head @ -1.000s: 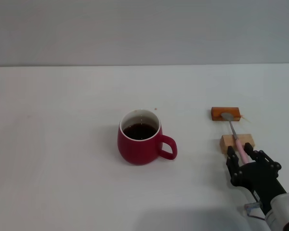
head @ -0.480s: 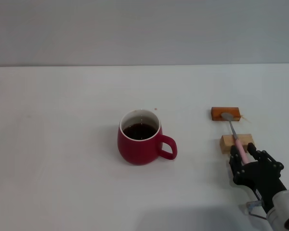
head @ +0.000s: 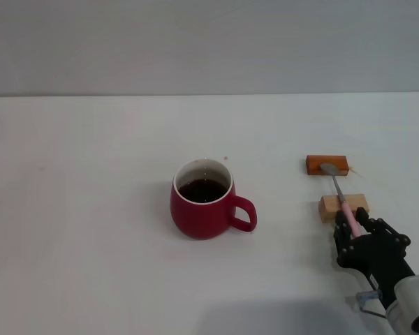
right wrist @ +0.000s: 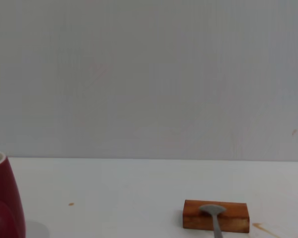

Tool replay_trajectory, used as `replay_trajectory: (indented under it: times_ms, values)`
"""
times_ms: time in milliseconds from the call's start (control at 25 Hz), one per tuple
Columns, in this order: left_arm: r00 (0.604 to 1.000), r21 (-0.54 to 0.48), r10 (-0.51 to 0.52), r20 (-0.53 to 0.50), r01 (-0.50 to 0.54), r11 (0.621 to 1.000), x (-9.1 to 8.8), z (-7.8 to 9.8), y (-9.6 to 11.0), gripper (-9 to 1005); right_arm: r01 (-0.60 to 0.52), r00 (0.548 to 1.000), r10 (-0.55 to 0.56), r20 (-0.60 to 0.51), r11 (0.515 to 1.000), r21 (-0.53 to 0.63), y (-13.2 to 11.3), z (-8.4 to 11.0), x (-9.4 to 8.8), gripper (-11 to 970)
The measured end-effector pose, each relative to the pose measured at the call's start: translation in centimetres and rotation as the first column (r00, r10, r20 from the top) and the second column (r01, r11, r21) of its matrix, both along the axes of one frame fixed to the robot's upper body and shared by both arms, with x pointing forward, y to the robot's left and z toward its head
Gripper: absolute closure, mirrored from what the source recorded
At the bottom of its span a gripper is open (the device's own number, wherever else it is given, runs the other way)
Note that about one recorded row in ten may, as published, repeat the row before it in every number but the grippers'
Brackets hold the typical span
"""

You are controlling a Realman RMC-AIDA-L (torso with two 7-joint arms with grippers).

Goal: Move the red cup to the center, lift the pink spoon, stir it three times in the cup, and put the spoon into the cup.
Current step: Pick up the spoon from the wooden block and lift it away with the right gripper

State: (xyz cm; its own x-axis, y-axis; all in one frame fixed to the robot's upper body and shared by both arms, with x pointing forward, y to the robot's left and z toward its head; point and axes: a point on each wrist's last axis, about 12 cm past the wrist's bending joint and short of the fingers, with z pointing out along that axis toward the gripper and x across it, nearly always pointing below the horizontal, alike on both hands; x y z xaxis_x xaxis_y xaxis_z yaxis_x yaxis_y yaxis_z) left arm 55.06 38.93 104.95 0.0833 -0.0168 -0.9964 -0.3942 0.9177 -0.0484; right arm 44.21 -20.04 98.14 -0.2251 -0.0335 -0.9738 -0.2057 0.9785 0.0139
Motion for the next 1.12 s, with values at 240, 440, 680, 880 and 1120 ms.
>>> replay_trajectory:
  times_ms: [240, 440, 680, 880, 1120]
  values:
    - [1.000, 0.000, 0.000, 0.001, 0.000, 1.000, 0.01, 0.01, 0.00, 169, 0.003, 1.000, -0.003, -0.002, 1.000, 0.000, -0.07, -0.05, -0.08, 667]
    - [1.000, -0.001, -0.001, 0.003, 0.001, 1.000, 0.05, 0.05, -0.06, 169, 0.005, 1.000, -0.005, -0.003, 1.000, -0.001, -0.12, -0.08, -0.12, 696]
    - [1.000, -0.002, -0.002, 0.004, 0.002, 1.000, 0.08, 0.06, -0.12, 169, 0.010, 1.000, -0.010, 0.001, 1.000, -0.001, -0.21, -0.06, -0.20, 731]
    - [1.000, -0.004, -0.003, 0.005, 0.003, 1.000, 0.10, 0.06, -0.20, 169, 0.011, 1.000, -0.011, 0.001, 1.000, -0.002, -0.29, -0.08, -0.24, 752]
    - [1.000, -0.004, -0.003, 0.005, 0.003, 1.000, 0.10, 0.05, -0.21, 169, 0.007, 1.000, -0.007, -0.001, 1.000, -0.006, -0.27, -0.10, -0.17, 777]
